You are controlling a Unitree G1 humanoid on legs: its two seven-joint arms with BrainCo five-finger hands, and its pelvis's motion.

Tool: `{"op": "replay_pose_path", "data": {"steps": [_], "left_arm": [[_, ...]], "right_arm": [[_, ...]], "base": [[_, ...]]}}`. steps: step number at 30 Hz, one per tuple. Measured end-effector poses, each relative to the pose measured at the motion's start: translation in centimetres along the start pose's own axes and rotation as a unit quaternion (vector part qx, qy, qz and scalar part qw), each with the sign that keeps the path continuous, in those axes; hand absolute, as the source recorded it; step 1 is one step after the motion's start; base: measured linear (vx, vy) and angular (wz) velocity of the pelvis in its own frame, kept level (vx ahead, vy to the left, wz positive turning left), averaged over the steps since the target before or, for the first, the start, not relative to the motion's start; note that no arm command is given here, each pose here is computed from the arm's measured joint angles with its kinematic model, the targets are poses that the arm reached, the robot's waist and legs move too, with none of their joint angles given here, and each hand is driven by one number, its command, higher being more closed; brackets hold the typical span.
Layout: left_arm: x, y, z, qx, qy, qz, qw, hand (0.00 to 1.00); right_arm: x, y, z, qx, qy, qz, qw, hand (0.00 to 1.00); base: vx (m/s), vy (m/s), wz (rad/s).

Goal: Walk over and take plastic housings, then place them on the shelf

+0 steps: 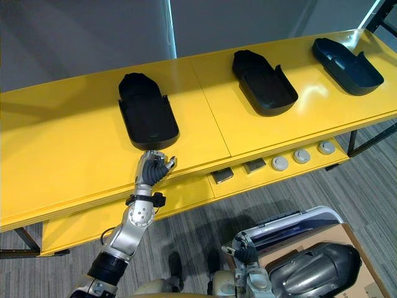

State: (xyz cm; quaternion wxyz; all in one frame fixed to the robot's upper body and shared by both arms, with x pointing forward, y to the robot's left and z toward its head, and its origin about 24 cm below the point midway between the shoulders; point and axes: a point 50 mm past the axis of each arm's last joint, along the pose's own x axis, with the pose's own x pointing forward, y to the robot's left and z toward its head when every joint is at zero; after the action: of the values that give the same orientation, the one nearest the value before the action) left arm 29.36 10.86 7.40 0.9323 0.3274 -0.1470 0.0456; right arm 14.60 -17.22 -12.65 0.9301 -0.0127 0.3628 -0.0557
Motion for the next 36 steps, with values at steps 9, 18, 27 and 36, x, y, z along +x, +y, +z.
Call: {"op": "replay_pose_path", "data": {"steps": [9, 18, 27, 36], "left_arm": [[2.7, 1.0, -0.1, 0.030, 0.005, 0.015, 0.999, 1.00], [3.5, 1.8, -0.4, 0.032, 0.019, 0.041, 0.998, 1.00], [3.1, 2.6, 1.2, -0.001, -0.008, 0.063, 0.998, 1.00], [-2.6, 12.4, 8.6, -0.146, -0.228, 0.243, 0.932, 1.00]], "right_arm": [[0.4, 0.2, 0.8, -0.001, -0.011, 0.003, 1.000, 0.00], [0.6, 0.3, 1.1, 0.000, -0.015, 0.004, 1.000, 0.00], [0.7, 0.2, 1.0, 0.001, -0.008, 0.001, 1.000, 0.00], [0.3, -0.9, -0.1, -0.010, 0.014, -0.012, 1.000, 0.00]], "base": [[0.00, 0.013, -0.04], [0.01, 0.009, -0.02], [0.00, 0.002, 0.00], [0.01, 0.013, 0.11]]}}
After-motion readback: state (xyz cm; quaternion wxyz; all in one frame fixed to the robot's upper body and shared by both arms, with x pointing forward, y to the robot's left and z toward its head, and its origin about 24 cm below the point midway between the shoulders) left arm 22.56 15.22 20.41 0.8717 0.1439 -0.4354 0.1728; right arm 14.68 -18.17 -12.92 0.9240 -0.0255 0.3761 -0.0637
